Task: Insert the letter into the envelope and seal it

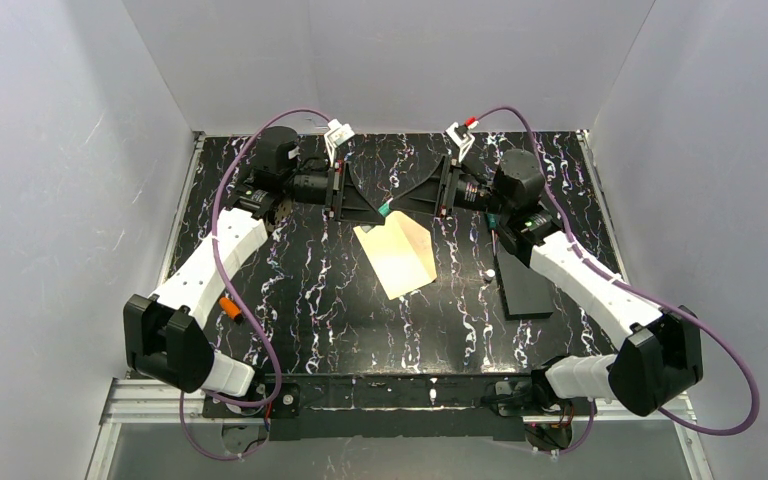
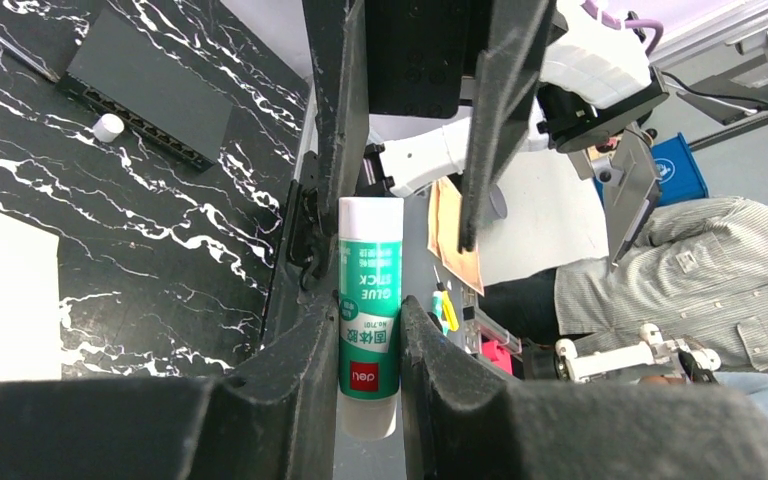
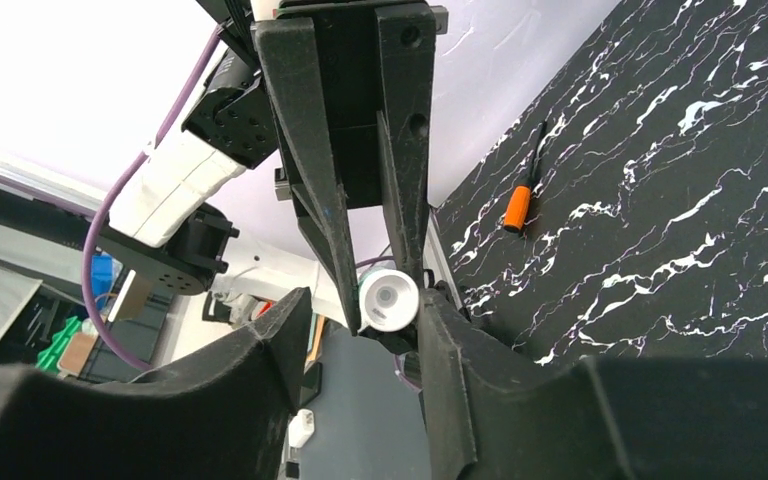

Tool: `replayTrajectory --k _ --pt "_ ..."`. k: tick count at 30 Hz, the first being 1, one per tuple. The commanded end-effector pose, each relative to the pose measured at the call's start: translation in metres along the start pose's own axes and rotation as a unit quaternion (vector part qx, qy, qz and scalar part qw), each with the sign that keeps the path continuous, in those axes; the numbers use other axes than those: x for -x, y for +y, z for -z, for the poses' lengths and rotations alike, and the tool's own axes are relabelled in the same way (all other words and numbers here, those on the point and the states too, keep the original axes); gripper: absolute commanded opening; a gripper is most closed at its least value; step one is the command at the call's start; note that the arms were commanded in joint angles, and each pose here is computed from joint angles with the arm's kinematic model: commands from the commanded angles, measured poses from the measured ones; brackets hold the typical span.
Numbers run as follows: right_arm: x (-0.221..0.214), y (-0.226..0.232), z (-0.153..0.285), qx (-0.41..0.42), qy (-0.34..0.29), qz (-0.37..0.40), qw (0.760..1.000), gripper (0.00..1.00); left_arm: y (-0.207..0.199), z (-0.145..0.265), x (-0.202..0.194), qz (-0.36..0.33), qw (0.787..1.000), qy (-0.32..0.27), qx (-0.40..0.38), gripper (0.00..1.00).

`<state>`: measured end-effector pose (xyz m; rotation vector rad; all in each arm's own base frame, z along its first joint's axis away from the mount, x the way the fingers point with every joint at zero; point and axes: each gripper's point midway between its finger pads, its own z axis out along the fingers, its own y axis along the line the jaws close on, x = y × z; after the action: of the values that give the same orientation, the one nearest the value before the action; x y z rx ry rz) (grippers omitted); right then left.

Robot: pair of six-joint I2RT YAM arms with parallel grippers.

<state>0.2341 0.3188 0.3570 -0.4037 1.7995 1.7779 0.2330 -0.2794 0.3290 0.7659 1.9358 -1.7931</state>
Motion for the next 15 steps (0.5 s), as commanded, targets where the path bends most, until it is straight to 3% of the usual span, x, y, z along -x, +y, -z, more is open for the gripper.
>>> replayTrajectory --k 1,10,13,15 --pt "0.015 0.026 -0.002 0.036 -0.015 0.043 0.998 0.48 -0.020 0.002 0.005 -0.022 0.999 0.004 -0.028 0.00" --pt "0.029 0.021 -0.010 0.027 -0.051 -0.010 0.998 0.22 -0.012 0.001 0.007 -0.038 0.999 0.000 -0.007 0.00" --pt "0.030 0.016 -0.013 0.023 -0.051 -0.022 0.998 0.04 -0.012 0.001 0.011 -0.044 0.999 -0.007 0.000 0.00" --pt "0.033 0.010 -0.016 0.007 -0.060 -0.044 0.997 0.01 -0.009 0.002 0.015 -0.058 0.998 -0.014 0.017 0.00"
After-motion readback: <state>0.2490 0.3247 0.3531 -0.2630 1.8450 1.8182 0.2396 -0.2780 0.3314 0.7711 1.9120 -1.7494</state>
